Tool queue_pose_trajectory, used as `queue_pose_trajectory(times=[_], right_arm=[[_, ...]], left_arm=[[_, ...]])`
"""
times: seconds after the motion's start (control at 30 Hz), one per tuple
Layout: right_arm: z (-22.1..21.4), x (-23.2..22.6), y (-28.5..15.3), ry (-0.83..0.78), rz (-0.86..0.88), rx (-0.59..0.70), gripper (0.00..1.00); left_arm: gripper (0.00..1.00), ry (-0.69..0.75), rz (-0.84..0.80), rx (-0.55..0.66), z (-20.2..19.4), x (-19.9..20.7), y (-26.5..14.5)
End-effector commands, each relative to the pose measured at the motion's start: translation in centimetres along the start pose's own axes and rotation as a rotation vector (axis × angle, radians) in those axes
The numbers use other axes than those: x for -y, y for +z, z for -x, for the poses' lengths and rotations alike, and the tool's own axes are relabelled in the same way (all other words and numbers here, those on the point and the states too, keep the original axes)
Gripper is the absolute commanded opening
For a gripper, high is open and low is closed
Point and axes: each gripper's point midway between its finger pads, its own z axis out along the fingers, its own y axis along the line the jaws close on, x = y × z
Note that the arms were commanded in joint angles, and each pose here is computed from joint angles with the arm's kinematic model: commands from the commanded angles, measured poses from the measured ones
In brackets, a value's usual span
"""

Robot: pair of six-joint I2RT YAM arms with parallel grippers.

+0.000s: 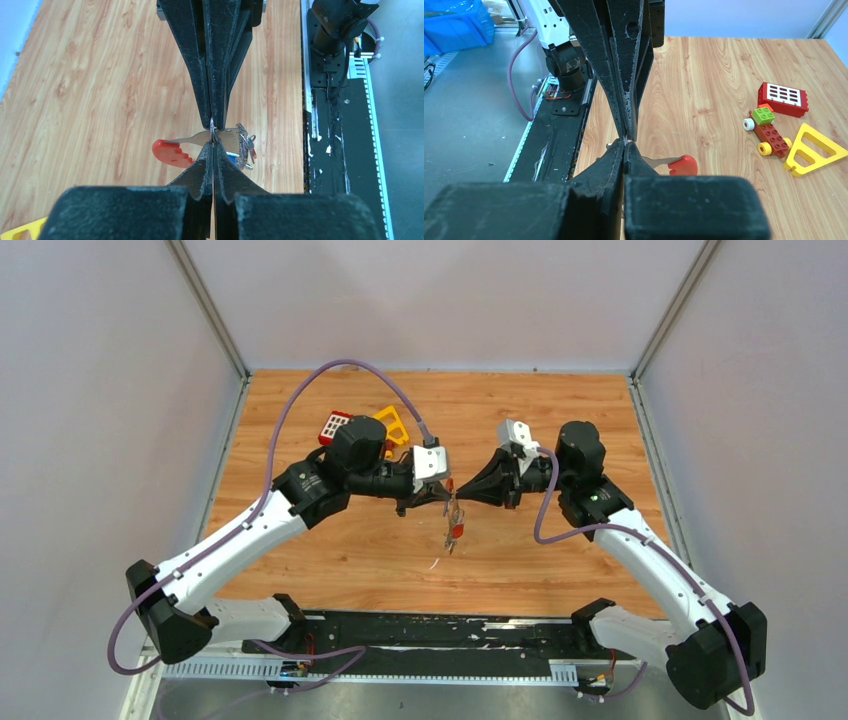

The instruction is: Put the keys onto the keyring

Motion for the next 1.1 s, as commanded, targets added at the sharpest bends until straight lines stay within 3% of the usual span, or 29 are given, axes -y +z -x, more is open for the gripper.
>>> queue_pose_trajectory(times=[0.0,0.43,0.8,1.07], right_arm=[[2.3,-0.6,-0.3,-0.093,0.009,0.044,0.0],[1.6,0.7,-0.2,-0.078,-0.059,0.029,0.0],[0.9,0.9,-0.2,-0.091,-0.07,0.008,0.0],[1.2,0.6,-0.3,-0.096,-0.059,0.013,0.0]], left_arm=[[0.0,-0.03,-0.046,0.011,-0.4,0.5,1.0],[0.11,-0.057,-0.079,0.007,-0.6,0.7,1.8],[0.35,-0.001,-0.027,0.014,0.5,0.1,0.4],[0.34,0.001,-0.028,0.047,1.3,0.1,0.5]])
